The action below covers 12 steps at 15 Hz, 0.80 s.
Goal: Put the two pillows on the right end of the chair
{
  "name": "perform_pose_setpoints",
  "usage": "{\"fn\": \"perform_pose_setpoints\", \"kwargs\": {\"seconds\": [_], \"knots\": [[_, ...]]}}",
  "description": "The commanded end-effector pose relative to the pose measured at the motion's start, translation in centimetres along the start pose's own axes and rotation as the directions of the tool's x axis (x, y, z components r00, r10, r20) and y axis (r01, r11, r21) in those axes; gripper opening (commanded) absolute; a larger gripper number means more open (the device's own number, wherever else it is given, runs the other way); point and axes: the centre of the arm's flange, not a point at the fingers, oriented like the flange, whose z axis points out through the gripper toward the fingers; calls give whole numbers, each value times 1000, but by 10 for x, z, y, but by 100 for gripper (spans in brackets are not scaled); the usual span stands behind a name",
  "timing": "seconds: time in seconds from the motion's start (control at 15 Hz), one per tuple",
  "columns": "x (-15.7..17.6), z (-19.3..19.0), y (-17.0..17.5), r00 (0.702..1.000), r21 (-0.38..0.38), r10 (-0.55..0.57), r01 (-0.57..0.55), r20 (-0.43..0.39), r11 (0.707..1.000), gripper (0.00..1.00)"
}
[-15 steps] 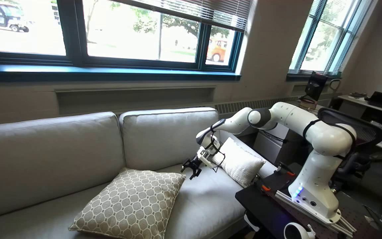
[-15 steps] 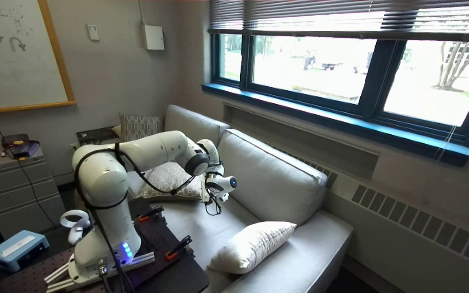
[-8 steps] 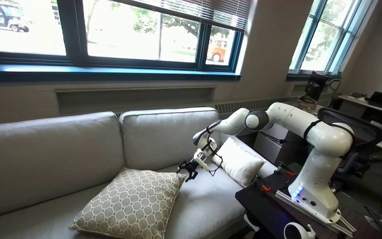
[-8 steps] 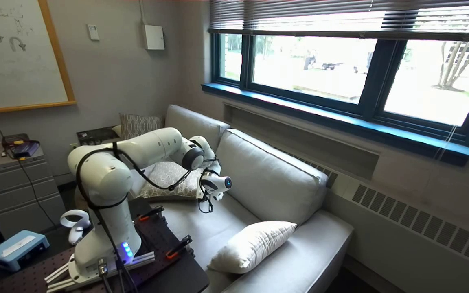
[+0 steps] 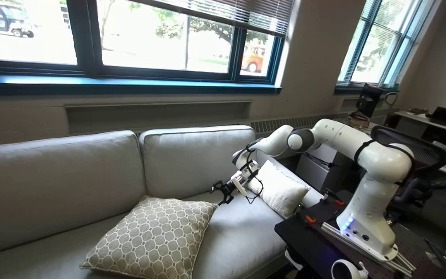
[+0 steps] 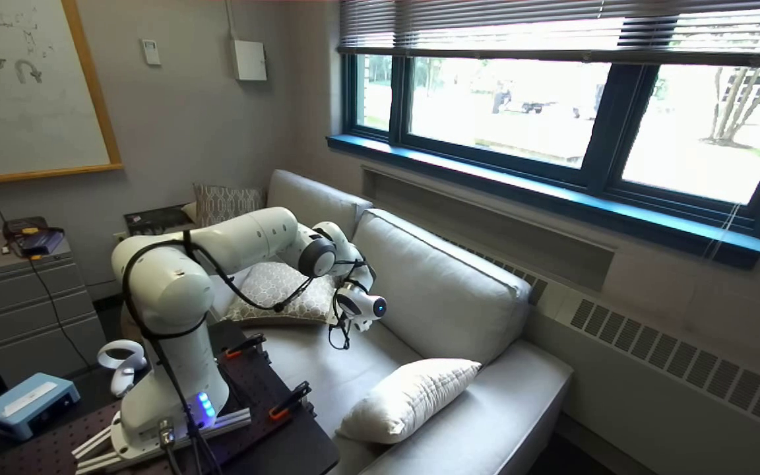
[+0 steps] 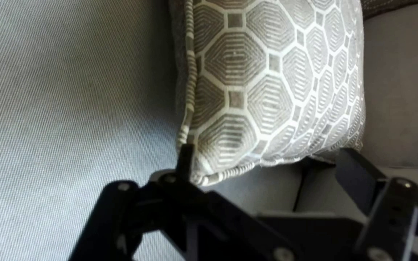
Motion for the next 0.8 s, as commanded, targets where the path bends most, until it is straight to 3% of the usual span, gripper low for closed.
{"fn": "perform_pose_setpoints", "kwargs": {"seconds": [0.0,0.33,0.73], "knots": [[70,23,24,1000,5,-7,7,3,1000,100],[74,14,41,999,-48,-22,23,24,999,100],[50,39,52,985,-206,-122,146,124,968,100]]}}
